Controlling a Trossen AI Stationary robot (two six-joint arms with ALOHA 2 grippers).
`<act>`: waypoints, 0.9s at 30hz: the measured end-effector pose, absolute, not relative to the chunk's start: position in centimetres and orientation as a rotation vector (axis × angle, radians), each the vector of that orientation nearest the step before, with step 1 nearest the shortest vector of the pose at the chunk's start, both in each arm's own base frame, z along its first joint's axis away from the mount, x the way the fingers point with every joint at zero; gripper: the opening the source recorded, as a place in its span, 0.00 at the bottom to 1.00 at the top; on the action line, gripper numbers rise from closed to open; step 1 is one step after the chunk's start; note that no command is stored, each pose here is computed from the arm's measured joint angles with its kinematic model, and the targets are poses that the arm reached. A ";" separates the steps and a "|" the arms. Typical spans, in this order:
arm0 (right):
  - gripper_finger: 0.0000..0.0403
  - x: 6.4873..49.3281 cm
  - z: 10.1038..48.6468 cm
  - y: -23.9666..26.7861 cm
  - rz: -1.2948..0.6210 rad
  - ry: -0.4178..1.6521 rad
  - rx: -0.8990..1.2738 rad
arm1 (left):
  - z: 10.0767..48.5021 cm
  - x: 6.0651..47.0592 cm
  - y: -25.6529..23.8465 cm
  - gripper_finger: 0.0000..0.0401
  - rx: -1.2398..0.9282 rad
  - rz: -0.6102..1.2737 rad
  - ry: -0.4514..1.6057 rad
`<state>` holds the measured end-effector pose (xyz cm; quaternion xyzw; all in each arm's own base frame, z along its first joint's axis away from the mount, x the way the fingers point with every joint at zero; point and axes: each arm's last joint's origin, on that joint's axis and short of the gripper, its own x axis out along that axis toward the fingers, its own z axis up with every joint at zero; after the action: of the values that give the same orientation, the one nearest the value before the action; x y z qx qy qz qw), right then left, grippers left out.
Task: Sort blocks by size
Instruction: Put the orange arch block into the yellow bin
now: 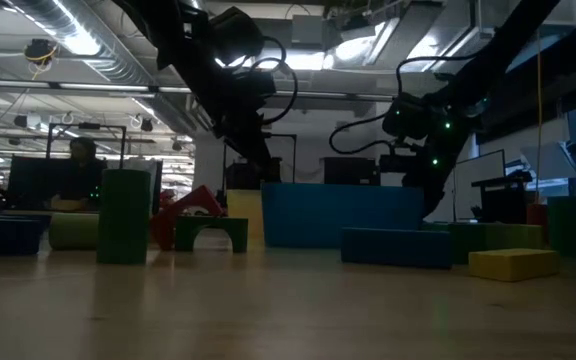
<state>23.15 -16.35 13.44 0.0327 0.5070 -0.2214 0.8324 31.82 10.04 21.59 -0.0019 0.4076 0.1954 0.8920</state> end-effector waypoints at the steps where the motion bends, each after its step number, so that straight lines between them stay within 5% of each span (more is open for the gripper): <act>1: 0.43 23.2 13.4 -16.4 -0.468 1.073 0.065 | 21.6 31.7 10.0 0.37 -0.006 0.405 0.852; 10: 0.11 23.5 13.8 -16.6 -0.467 1.055 0.041 | 22.7 30.3 9.7 0.37 -0.064 0.433 0.892; 27: 0.12 26.8 21.7 -18.4 -0.462 1.018 0.025 | 26.3 22.7 11.0 0.37 -0.256 0.619 1.066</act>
<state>26.84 -18.45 21.70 0.0120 0.4829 -0.2194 0.8476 22.66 11.04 26.32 -0.1198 0.4985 0.2895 0.8083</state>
